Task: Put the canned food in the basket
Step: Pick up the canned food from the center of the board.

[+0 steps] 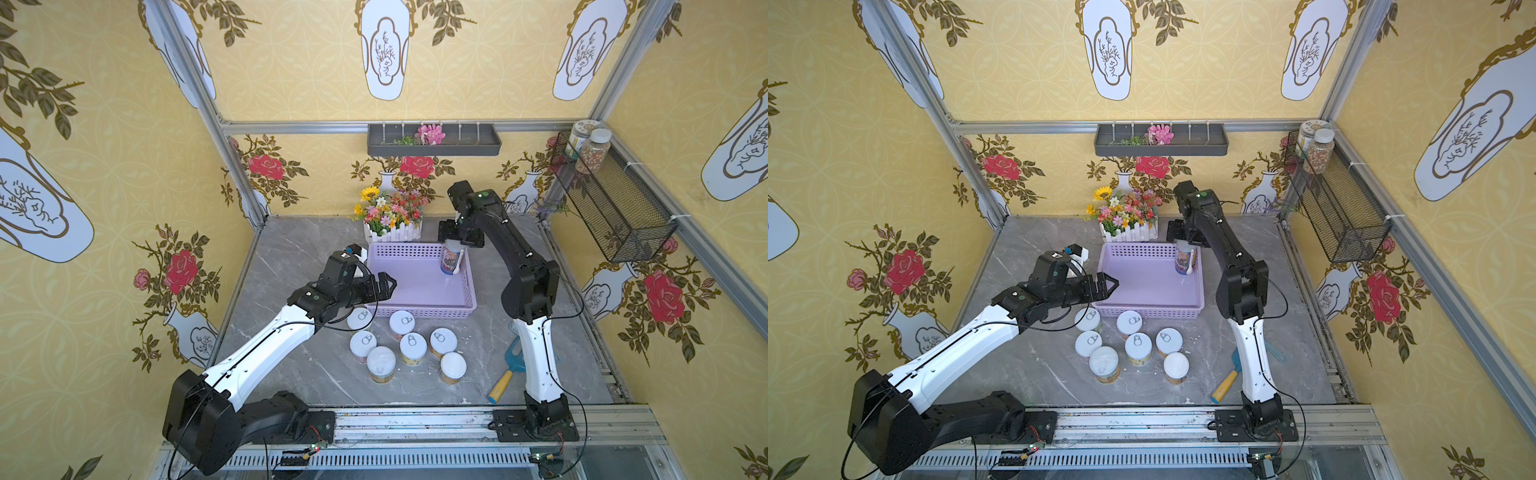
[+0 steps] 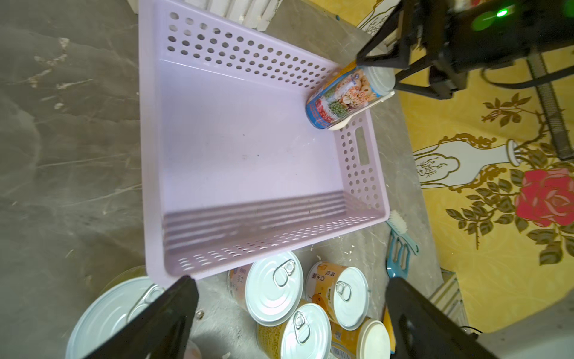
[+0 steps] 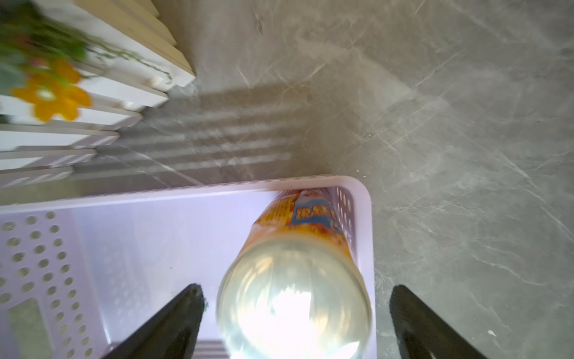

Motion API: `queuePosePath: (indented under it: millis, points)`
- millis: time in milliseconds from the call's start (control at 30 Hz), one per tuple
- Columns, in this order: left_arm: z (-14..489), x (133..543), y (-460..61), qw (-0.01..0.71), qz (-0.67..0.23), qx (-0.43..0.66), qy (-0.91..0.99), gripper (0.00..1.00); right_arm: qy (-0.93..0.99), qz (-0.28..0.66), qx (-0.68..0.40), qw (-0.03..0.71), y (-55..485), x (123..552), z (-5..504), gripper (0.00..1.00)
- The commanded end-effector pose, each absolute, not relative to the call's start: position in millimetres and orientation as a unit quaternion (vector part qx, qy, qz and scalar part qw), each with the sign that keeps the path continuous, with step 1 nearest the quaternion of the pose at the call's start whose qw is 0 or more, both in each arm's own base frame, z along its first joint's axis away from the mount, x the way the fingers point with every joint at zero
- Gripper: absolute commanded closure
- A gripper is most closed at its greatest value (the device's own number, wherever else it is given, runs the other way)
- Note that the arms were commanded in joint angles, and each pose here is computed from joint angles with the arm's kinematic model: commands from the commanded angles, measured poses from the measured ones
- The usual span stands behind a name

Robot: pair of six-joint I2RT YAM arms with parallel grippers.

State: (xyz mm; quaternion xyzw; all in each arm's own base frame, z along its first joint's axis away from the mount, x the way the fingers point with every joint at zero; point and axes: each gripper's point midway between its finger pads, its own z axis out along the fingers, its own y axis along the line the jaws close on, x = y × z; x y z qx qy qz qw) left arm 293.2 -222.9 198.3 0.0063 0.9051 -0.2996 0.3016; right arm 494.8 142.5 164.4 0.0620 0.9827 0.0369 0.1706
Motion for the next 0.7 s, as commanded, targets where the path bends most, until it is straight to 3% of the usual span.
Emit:
queuePosePath:
  millis: [0, 433, 667]
  points:
    - [191.1, 289.5, -208.1, 0.316, -0.224, 0.01, 0.922, 0.0, 0.978, 0.046, 0.039, 0.199, 149.2, 486.3, 187.0, 0.03]
    - [190.7, 235.6, -222.9, 0.308, -0.2, 0.042, 0.929, 0.0, 0.964, 0.047, -0.022, 0.259, 181.1, 382.5, 231.2, 0.03]
    - [180.9, 195.7, -222.0, 0.259, -0.292, -0.011, 0.92, 0.0, 0.965, 0.078, -0.034, 0.247, 203.7, 324.1, 216.9, 0.03]
